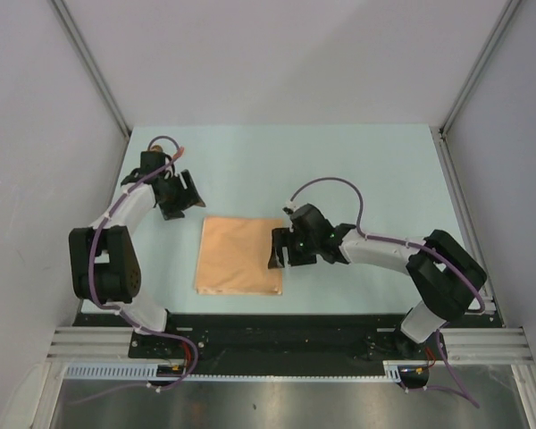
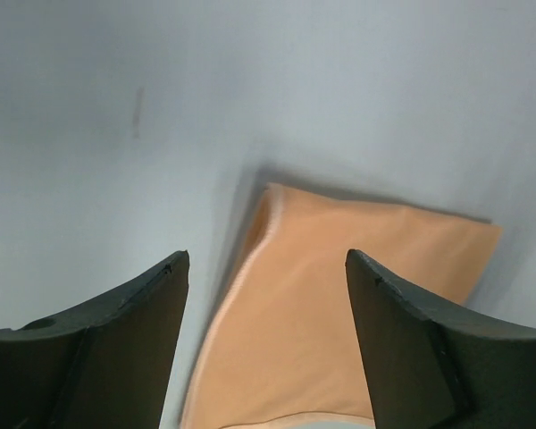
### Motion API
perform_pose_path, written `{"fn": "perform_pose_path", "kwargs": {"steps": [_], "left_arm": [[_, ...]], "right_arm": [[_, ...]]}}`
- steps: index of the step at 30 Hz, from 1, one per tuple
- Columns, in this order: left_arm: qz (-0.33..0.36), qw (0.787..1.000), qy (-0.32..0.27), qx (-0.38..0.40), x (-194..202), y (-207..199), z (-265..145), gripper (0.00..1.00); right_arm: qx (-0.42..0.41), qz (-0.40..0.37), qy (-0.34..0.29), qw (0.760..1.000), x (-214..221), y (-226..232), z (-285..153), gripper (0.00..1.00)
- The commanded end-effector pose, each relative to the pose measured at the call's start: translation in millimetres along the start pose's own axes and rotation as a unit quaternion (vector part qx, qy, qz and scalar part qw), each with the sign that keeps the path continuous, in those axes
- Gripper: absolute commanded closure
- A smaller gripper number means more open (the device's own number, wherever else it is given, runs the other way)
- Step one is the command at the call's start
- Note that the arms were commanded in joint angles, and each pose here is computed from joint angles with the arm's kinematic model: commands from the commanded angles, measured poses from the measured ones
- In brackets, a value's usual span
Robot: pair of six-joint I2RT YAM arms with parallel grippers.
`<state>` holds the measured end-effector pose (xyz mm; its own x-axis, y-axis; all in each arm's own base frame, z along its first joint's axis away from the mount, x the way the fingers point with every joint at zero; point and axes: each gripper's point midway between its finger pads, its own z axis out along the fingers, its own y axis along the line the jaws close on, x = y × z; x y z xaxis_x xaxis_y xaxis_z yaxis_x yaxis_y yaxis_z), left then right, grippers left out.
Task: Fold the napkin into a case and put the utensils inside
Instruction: Smooth out the lower triangle-folded napkin at the center of the board, then pick up the lower triangle-folded napkin from the center of the board.
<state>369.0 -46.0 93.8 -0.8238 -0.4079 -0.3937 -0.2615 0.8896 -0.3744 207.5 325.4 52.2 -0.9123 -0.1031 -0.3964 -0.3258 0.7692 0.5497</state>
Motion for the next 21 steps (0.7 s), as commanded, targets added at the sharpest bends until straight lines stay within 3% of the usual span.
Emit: {"fn": "perform_pose_path", "kwargs": {"steps": [1,6,8,12,14,16,21], "left_arm": [[0.013,1.0,0.002,-0.009,-6,19,-14,0.24],[-0.081,0.996,-0.041,0.019,-6,30,-27,0.26],[-0.088,0.993,-0.065,0.038,-13,25,-36,0.27],[-0.068,0.994,-0.036,0.082,-11,12,-28,0.29],[-0.079,0.995,0.006,0.064,1,21,-16,0.3],[-0.09,0.995,0.0,0.043,1,29,-16,0.3],[-0.154,0.98,-0.116,-0.041,-15,53,-60,0.27]], "right_arm": [[0.122,-0.101,-0.056,0.986,-40,2,-35,0.18],[0.108,-0.107,-0.1,0.983,-72,70,-13,0.15],[0.121,-0.107,-0.091,0.983,-63,82,8,0.15],[0.1,-0.049,-0.107,0.988,-76,115,29,0.16],[0.094,-0.008,-0.114,0.989,-76,119,39,0.16],[0.086,0.02,-0.114,0.99,-78,125,54,0.17],[0.135,0.053,-0.1,0.984,-79,123,81,0.16]]}}
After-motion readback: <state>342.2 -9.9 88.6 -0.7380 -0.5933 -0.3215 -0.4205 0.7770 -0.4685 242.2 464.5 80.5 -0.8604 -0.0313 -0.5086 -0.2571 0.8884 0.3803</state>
